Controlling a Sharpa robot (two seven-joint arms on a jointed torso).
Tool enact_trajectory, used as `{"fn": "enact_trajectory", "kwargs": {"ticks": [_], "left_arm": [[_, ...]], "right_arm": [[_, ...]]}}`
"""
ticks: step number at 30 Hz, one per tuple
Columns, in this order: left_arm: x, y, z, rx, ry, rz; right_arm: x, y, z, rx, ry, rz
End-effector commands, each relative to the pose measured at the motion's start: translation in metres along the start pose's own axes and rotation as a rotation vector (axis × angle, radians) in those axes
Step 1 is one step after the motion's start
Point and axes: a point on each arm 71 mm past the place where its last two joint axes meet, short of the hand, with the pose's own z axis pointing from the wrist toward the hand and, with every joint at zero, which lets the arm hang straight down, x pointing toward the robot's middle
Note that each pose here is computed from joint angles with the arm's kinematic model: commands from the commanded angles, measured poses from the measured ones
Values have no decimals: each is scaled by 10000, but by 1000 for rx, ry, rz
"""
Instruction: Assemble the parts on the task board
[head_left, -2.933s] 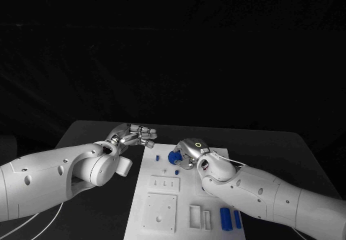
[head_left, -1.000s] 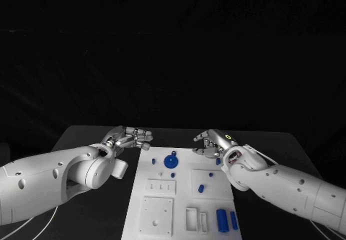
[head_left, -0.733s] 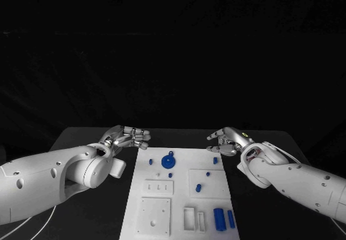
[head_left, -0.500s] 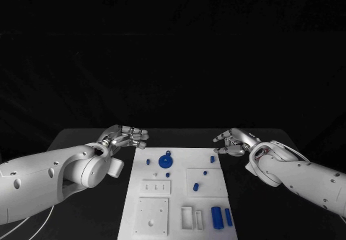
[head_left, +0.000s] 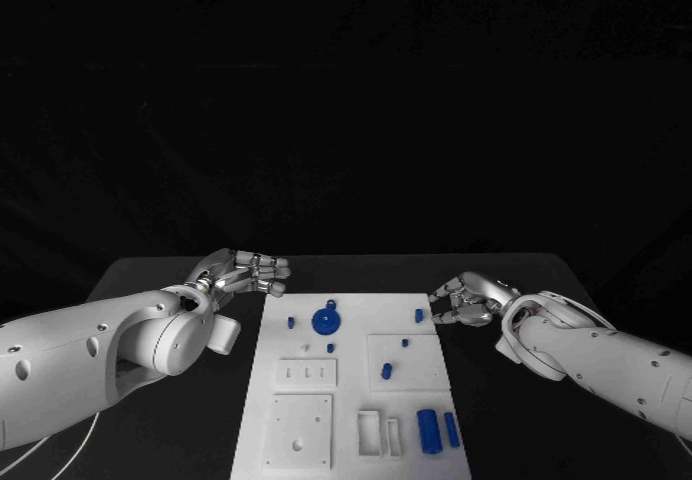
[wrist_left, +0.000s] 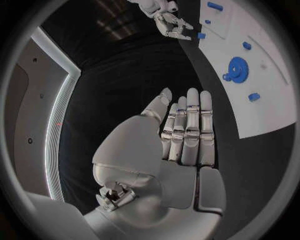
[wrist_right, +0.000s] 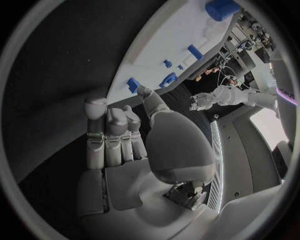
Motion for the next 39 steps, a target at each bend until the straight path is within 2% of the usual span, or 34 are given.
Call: {"fn": "enact_trajectory", "kwargs": {"ticks": [1,19,39], "left_arm": [[31,-16,5,12,25,0],[34,-14,2,11,32,5],[50,-14,5,9,40,7]], "right_arm": [[91,-1,7,-23,44,14],[248,-47,77,13,-16,22],[356,-14,151,25,-11,32]]}}
